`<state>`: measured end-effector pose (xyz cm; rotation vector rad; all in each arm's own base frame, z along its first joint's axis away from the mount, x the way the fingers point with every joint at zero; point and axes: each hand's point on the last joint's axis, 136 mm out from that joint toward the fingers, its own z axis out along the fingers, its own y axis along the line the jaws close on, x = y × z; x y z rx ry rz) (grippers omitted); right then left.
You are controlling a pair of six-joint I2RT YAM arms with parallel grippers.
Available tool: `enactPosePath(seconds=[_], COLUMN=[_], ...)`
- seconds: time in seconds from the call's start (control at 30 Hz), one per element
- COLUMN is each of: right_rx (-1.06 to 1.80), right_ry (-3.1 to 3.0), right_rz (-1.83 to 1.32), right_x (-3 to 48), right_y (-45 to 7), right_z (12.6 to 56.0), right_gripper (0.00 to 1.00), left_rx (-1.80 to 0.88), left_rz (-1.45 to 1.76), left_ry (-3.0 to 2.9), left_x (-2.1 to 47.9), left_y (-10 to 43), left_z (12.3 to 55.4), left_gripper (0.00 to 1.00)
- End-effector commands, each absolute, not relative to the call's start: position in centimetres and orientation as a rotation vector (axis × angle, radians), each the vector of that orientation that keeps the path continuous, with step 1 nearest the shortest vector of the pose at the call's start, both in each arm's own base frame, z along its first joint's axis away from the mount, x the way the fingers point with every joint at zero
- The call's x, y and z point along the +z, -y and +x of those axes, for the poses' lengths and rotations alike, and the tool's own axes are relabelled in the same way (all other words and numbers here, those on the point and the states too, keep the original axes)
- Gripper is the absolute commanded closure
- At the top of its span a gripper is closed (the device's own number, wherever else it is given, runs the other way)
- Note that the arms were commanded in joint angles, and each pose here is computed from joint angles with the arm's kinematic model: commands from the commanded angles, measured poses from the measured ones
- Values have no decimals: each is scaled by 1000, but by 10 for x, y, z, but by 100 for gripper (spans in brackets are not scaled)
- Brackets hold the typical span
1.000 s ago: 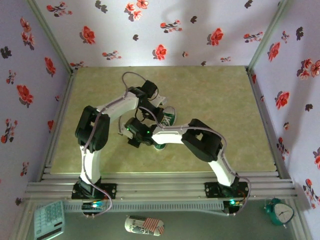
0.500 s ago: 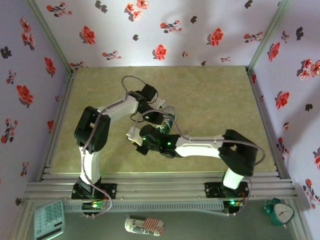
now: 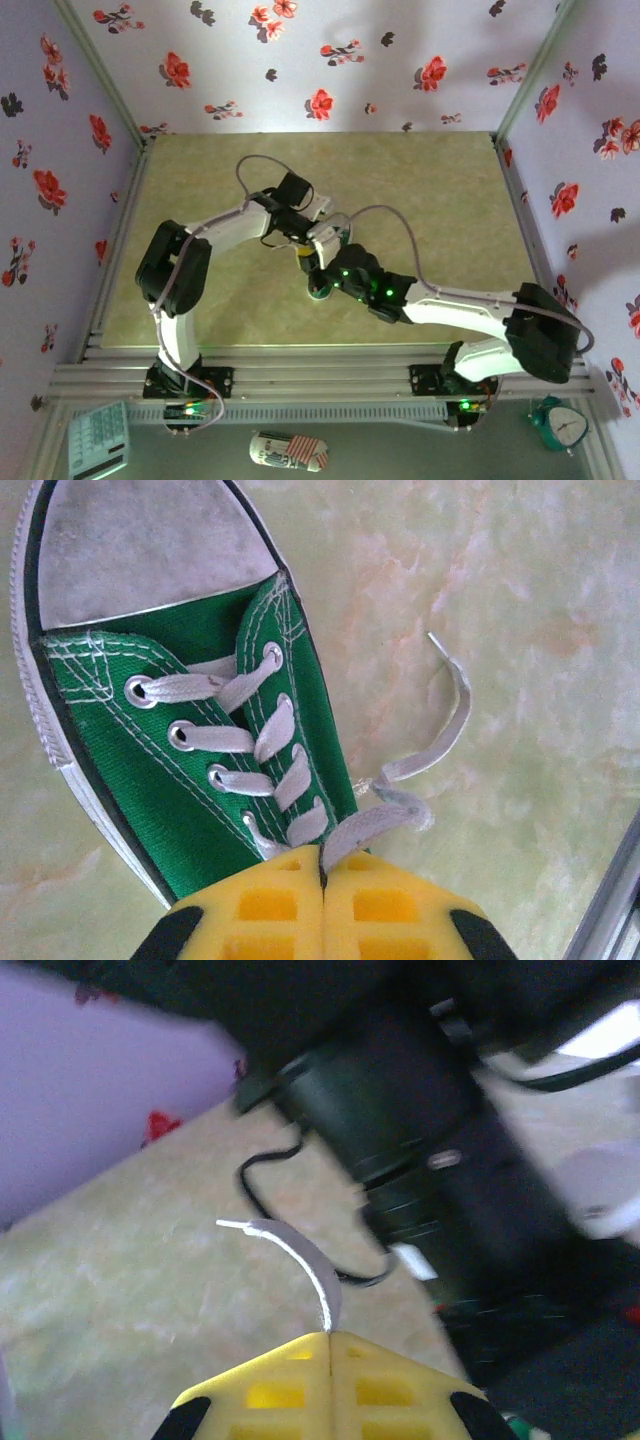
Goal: Tie the shoes
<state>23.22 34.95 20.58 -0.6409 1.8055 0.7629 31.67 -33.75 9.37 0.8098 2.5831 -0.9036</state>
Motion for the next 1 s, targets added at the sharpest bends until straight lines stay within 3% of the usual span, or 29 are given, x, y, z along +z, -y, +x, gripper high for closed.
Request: enactPosePath(seconds=[0.0, 0.43, 0.97], right_rx=[860, 705, 735], right_ry=[-1781, -1976, -2172], right_rz=[-406, 125, 220], right_x=[228, 191, 169], right_y=[-331, -257, -246], right_z=[247, 289, 322], right_gripper=[100, 100, 100], left_rx=[-959, -938, -849], left_rz=[794, 773, 789], left_ry=[-2481, -2426, -2371], left_x=[117, 118, 125], left_y=[345, 338, 327], left_z=[317, 312, 298], left_gripper=[100, 100, 100])
